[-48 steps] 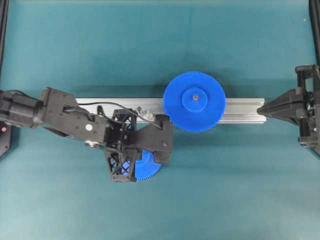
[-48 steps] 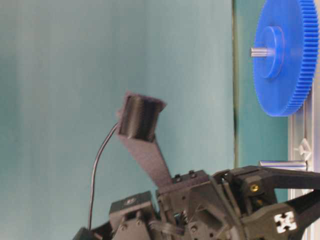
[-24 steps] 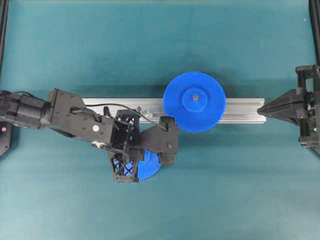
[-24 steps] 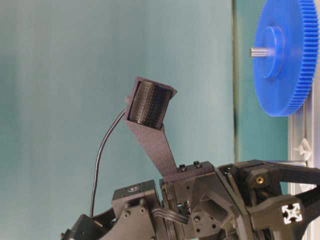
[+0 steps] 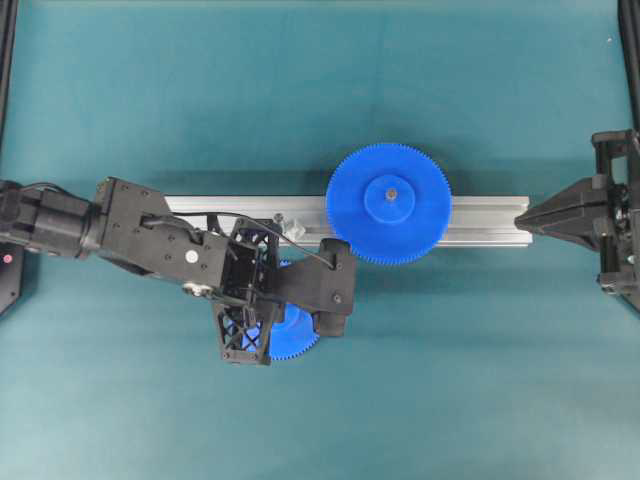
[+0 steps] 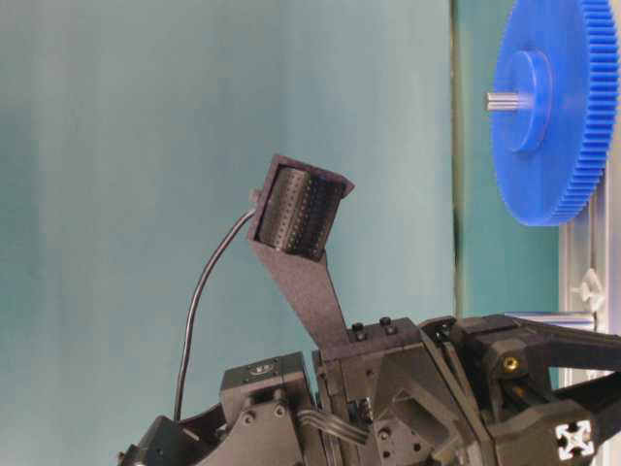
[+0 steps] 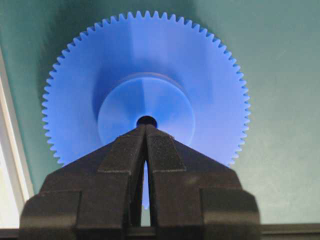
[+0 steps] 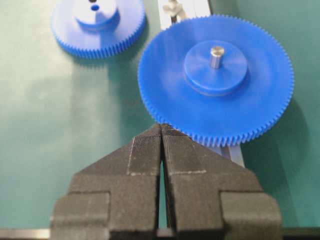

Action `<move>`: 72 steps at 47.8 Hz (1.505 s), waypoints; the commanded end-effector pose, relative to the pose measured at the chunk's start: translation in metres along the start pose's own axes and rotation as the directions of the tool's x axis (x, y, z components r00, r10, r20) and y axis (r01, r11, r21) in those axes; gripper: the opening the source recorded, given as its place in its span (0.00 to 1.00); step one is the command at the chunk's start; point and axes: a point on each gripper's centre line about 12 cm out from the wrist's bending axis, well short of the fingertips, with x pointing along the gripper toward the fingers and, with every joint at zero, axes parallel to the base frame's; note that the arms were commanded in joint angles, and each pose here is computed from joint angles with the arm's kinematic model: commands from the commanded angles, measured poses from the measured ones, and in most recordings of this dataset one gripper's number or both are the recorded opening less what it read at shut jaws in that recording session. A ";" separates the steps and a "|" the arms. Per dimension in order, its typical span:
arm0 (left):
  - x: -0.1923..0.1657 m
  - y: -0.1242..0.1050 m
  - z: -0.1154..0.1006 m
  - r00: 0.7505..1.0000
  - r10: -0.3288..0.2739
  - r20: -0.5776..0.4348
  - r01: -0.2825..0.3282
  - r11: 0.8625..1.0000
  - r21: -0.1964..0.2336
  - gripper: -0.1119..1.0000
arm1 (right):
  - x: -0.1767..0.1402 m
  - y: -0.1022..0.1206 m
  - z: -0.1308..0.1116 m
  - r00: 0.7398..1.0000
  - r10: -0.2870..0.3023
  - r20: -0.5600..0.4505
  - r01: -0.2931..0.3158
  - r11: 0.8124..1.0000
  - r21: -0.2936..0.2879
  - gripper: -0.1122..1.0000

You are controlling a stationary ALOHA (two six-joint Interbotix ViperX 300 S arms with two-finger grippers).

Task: Insert the small gear onto the shaft.
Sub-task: 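Close the left gripper on the small gear's hub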

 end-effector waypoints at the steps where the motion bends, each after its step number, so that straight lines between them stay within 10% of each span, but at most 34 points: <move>1: -0.014 -0.003 0.011 0.999 -0.002 0.048 0.002 1.000 0.009 0.11 | 0.000 0.000 0.004 1.000 0.000 0.014 0.000 1.000 0.013 0.12; 17: -0.013 -0.003 0.013 0.998 -0.005 0.067 0.004 1.000 0.008 0.19 | -0.001 0.000 0.003 1.000 0.000 0.017 -0.001 1.000 0.014 0.12; 35: -0.008 -0.003 0.011 0.996 -0.005 0.090 0.005 1.000 0.000 0.93 | -0.001 0.000 0.003 1.000 0.001 0.022 -0.001 1.000 0.016 0.12; 72: 0.003 -0.003 0.005 0.999 -0.004 0.054 0.004 1.000 -0.002 0.93 | -0.003 0.000 0.004 1.000 0.002 0.029 -0.002 1.000 0.017 0.12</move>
